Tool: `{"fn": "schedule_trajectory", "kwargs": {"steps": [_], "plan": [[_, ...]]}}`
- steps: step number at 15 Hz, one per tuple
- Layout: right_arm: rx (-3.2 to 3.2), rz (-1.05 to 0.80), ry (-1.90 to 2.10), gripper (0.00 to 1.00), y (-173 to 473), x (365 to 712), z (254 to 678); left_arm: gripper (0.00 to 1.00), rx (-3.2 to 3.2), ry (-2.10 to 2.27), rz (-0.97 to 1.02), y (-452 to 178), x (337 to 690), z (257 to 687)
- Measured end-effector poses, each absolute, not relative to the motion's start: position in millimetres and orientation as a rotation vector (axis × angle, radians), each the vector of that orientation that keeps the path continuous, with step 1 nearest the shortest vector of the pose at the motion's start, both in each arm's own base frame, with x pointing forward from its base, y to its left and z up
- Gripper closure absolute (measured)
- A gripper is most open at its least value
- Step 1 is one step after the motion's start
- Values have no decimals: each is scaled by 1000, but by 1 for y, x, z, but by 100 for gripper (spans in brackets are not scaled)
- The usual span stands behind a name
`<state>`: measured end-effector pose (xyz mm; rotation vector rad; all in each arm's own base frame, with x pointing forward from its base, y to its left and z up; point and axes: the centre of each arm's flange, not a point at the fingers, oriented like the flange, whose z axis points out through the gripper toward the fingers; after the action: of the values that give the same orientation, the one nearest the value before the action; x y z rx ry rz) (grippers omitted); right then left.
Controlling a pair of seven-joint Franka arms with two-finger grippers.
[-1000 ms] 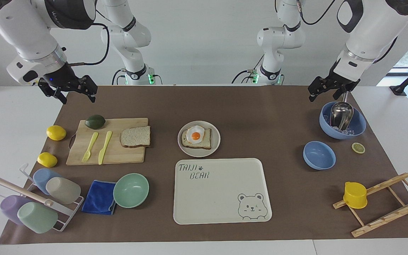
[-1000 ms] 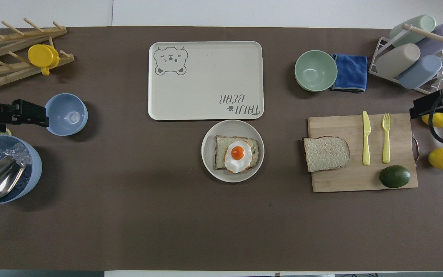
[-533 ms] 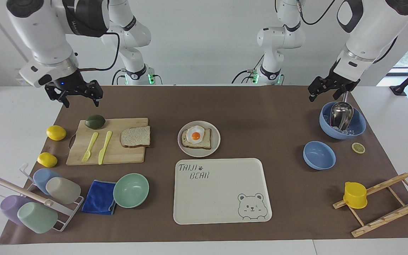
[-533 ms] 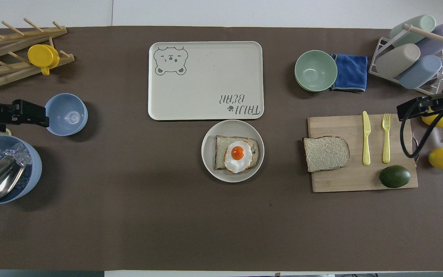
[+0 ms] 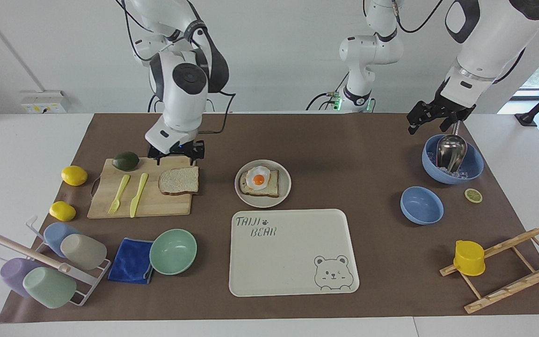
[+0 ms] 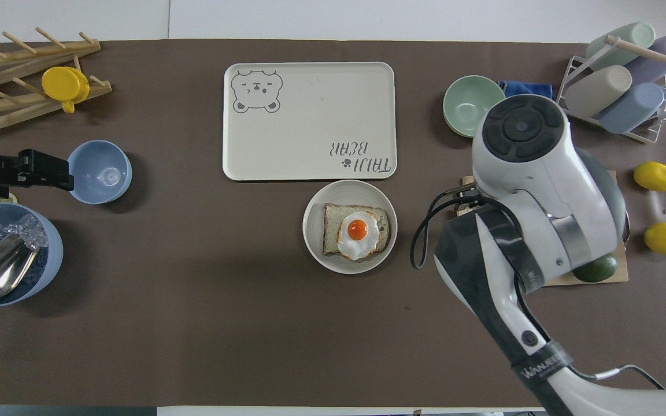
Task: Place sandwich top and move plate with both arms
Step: 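Reach the right gripper to the bread slice on the cutting board and grasp it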
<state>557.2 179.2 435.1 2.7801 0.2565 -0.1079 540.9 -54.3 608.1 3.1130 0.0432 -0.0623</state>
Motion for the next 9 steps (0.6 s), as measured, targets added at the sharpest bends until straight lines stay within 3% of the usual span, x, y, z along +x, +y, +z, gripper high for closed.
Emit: {"fn": "schedule_trajectory", "kwargs": {"steps": [4,9], "plan": [[2768,-136,217,0,193,564,375,0,3113,43,-62,-54,541,608],[2750,-171,186,0,217,543,318,0,3113,44,-62,-54,541,608]]}}
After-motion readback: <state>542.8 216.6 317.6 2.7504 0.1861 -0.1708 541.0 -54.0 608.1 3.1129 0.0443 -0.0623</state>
